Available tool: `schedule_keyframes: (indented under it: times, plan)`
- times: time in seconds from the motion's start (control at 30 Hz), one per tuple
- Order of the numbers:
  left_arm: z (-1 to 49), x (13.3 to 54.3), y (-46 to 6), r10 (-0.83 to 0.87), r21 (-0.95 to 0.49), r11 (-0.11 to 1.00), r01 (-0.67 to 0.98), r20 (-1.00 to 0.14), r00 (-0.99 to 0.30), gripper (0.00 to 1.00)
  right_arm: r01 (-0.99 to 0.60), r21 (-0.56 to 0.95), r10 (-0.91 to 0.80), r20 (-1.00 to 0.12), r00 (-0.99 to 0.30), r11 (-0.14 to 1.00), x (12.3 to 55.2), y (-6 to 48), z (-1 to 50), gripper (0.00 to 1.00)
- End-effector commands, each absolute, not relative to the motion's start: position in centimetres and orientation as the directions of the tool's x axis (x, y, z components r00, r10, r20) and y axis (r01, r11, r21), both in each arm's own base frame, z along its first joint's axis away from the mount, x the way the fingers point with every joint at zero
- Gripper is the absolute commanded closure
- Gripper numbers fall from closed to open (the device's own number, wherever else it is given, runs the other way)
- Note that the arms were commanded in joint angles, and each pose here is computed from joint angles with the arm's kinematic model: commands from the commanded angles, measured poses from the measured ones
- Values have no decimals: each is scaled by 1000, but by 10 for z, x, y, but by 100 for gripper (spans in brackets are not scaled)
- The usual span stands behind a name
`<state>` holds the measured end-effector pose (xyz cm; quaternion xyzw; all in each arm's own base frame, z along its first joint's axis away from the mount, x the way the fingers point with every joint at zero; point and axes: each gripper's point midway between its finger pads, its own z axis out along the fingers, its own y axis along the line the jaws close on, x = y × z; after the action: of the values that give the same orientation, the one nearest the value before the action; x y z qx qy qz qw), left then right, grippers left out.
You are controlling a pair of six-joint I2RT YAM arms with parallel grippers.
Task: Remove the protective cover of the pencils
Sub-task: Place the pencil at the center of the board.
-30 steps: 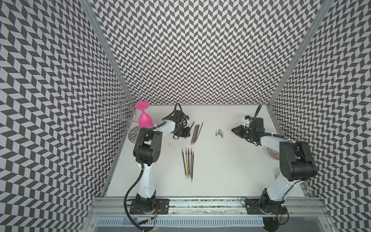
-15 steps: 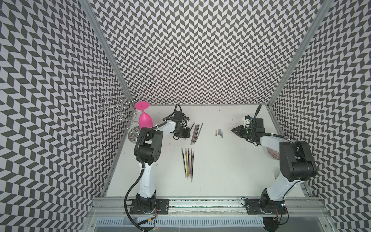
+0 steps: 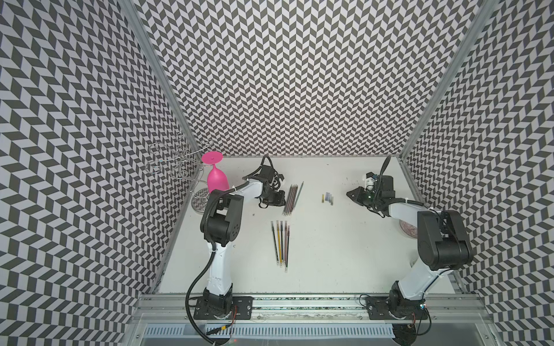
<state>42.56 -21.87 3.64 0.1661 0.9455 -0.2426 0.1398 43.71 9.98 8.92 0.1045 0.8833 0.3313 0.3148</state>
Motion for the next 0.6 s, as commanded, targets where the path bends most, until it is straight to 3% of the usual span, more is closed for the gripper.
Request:
schedule_keyframes:
  times: [0.0, 0.2, 0.57]
  plan:
    - [46, 420, -227, 274, -424, 803, 419, -363, -891, 80, -40, 629, 374, -510, -774, 776, 444, 102, 88, 100]
    - [59, 424, -229, 268, -417, 798, 436, -401, -876, 82, -42, 618, 353, -502, -790, 785, 444, 106, 81, 100]
    - [152, 419, -255, 236, -440, 661, 608, -648, -724, 81, -65, 593, 255, -440, -861, 803, 442, 133, 50, 95]
